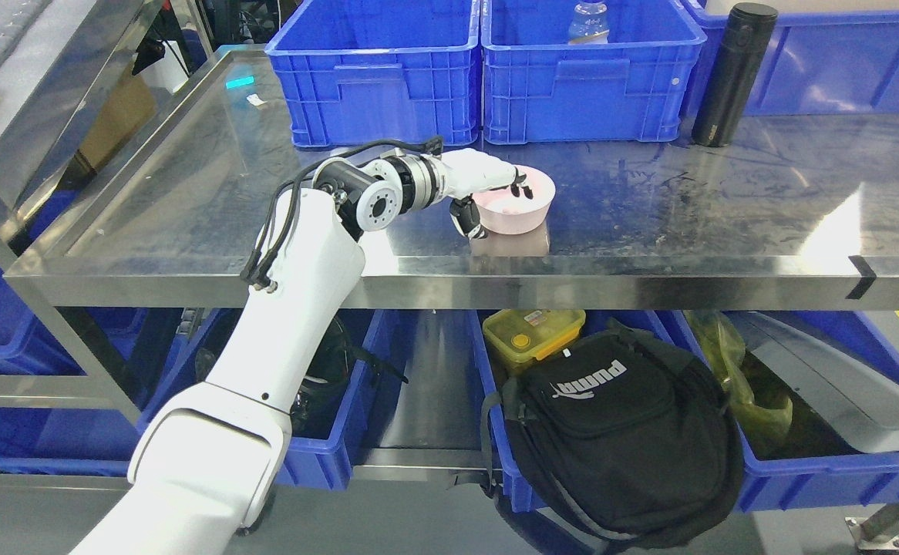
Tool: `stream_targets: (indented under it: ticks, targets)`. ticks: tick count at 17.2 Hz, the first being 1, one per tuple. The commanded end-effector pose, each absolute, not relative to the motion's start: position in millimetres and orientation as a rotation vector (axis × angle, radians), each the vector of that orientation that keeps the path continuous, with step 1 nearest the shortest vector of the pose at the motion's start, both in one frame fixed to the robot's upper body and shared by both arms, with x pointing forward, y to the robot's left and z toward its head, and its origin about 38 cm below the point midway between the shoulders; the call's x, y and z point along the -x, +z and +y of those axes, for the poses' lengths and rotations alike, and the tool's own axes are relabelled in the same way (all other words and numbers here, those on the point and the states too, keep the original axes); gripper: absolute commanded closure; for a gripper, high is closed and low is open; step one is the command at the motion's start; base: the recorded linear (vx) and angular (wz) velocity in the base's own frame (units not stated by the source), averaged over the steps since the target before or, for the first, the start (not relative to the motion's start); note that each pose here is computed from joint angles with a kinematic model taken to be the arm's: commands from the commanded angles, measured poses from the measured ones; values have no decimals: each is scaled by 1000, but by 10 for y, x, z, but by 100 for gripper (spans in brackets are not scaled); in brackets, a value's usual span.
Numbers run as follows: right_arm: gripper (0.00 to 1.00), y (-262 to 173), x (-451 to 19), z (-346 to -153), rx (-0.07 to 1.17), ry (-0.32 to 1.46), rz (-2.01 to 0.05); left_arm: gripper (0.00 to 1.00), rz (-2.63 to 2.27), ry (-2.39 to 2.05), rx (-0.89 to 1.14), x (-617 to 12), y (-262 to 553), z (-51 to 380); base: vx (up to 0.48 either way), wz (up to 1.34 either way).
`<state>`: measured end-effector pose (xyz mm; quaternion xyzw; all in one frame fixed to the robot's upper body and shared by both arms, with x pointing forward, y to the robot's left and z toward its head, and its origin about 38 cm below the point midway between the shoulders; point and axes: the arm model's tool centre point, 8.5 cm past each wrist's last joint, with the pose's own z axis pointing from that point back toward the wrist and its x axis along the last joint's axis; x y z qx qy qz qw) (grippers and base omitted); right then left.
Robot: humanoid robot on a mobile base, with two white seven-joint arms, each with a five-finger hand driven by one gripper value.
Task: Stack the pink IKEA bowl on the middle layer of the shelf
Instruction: 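Close the left hand fingers around the pink bowl's rim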
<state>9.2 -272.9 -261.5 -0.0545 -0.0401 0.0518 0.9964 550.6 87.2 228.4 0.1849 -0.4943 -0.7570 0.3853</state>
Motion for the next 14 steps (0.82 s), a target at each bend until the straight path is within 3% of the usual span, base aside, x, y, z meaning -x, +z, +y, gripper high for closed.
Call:
stream_targets:
  ticks: [1, 5, 8, 9, 14]
  targets:
    - [0, -2607, -13, -2839, 125, 105, -75, 36, -1134, -1924, -399, -5567, 1894, 1061, 0, 0]
    - [0, -2607, -13, -2839, 125, 105, -75, 60, -1172, -1962, -354, -5541, 1884, 1046, 0, 0]
    - [0, -2607, -13, -2839, 125, 105, -75, 96, -1249, -1975, -337, -5539, 1991, 1090, 0, 0]
    - [0, -2607, -13, -2839, 125, 105, -75, 100, -1286, -1986, -331, -5533, 2036, 1108, 0, 0]
    - [0, -2607, -13, -2839, 125, 105, -75, 100, -1519, -1906, -333, -5522, 2505, 1237, 0, 0]
